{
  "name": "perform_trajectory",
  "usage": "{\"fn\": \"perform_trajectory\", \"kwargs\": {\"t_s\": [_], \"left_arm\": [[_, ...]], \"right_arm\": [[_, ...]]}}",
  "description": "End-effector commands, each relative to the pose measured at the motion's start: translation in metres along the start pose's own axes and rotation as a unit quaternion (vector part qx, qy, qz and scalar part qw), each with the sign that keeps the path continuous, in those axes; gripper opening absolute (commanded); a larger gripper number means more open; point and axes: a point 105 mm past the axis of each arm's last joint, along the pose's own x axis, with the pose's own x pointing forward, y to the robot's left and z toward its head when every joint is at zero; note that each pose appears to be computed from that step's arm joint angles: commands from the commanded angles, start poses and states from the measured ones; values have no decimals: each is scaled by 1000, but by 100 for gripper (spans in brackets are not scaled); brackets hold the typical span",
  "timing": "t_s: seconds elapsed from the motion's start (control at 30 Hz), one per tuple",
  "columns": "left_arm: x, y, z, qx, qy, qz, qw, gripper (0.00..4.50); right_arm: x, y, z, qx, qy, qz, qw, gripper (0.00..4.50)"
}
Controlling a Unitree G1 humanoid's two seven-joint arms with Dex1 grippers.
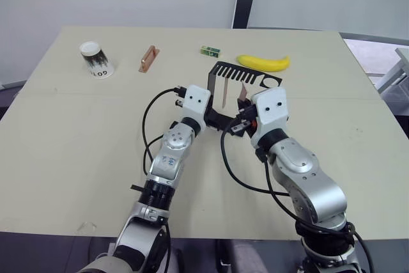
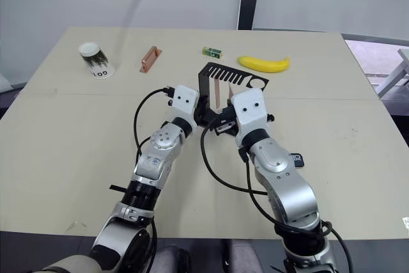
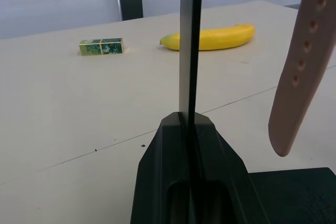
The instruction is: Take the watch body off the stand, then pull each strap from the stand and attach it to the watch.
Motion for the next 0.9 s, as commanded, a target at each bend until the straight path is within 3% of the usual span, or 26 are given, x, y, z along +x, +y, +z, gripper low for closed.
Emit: {"fn": "perform_trajectory", "kwargs": {"t_s": [0.03,0.07,0.2,0.4,0.43,0.67,0.8,0.9], "left_arm": [[2,-5,11,5,-17,-10,1000,0],[1,-5,11,3,-16,-11,1000,0],[-4,-2,16,-4,-27,-22,999,124],[-28,18,15,-32,-15,-58,998,426],[-32,22,15,-37,-11,-66,997,442],[-76,37,19,-101,2,-193,976,442],[-115,27,39,-190,25,-367,910,442],[-123,15,59,-238,19,-437,867,442]], "right_arm": [[-12,7,17,7,-33,57,998,6],[-14,6,16,11,-32,65,997,6],[-17,-2,13,25,-25,72,997,0],[-28,-10,11,42,-18,111,993,0],[-30,-10,10,45,-17,121,992,0],[-45,-7,9,71,-13,210,975,0],[-53,0,18,149,-17,296,943,0],[-63,8,24,191,-10,368,910,0]]}}
